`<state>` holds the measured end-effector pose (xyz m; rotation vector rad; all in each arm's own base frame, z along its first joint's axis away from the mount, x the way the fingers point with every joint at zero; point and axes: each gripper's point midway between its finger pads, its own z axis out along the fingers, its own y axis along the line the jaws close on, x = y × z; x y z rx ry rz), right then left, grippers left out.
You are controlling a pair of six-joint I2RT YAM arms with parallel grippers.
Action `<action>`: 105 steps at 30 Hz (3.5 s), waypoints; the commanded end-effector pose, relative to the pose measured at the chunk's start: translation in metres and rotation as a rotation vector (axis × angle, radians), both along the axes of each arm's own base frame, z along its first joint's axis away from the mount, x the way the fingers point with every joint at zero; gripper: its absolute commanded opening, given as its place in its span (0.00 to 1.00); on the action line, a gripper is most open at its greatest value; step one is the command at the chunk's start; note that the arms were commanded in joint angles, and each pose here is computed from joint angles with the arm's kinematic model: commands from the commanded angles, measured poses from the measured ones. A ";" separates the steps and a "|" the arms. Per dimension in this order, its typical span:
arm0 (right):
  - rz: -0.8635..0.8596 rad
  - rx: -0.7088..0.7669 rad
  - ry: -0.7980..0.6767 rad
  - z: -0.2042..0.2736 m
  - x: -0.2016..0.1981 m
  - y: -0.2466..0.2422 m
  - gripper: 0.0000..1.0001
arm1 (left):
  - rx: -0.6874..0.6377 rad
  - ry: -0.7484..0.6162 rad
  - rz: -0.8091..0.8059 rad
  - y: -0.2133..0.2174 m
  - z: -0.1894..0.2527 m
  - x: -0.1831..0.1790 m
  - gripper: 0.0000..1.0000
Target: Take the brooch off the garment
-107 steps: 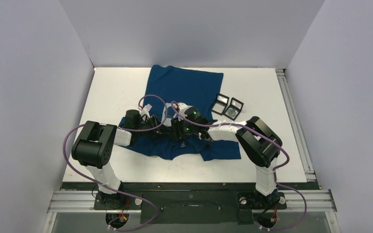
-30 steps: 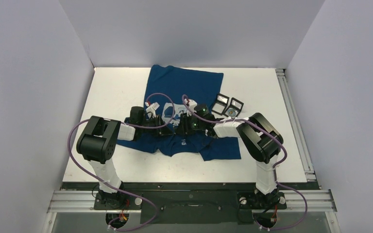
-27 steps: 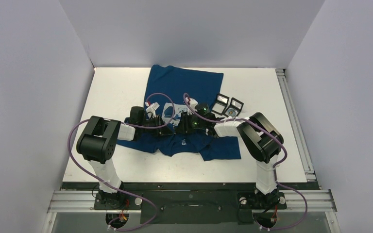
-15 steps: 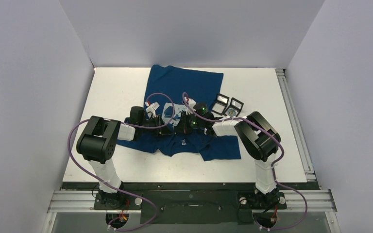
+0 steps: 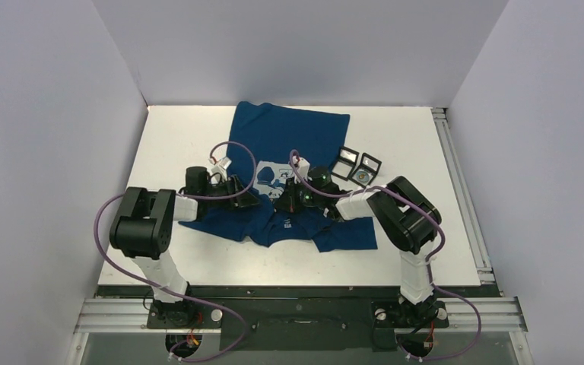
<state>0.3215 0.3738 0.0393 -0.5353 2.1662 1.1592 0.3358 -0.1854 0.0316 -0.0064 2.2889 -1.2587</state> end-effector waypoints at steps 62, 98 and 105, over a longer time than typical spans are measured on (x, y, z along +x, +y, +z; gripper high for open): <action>0.055 0.366 -0.186 0.102 -0.014 0.023 0.00 | -0.038 -0.382 -0.082 -0.017 0.052 0.016 0.23; 0.016 0.143 -0.178 0.058 -0.003 0.000 0.00 | -0.063 -0.382 -0.031 0.008 0.062 0.015 0.49; 0.040 0.044 -0.180 0.044 -0.010 -0.007 0.00 | -0.062 -0.382 -0.029 0.009 0.061 0.016 0.55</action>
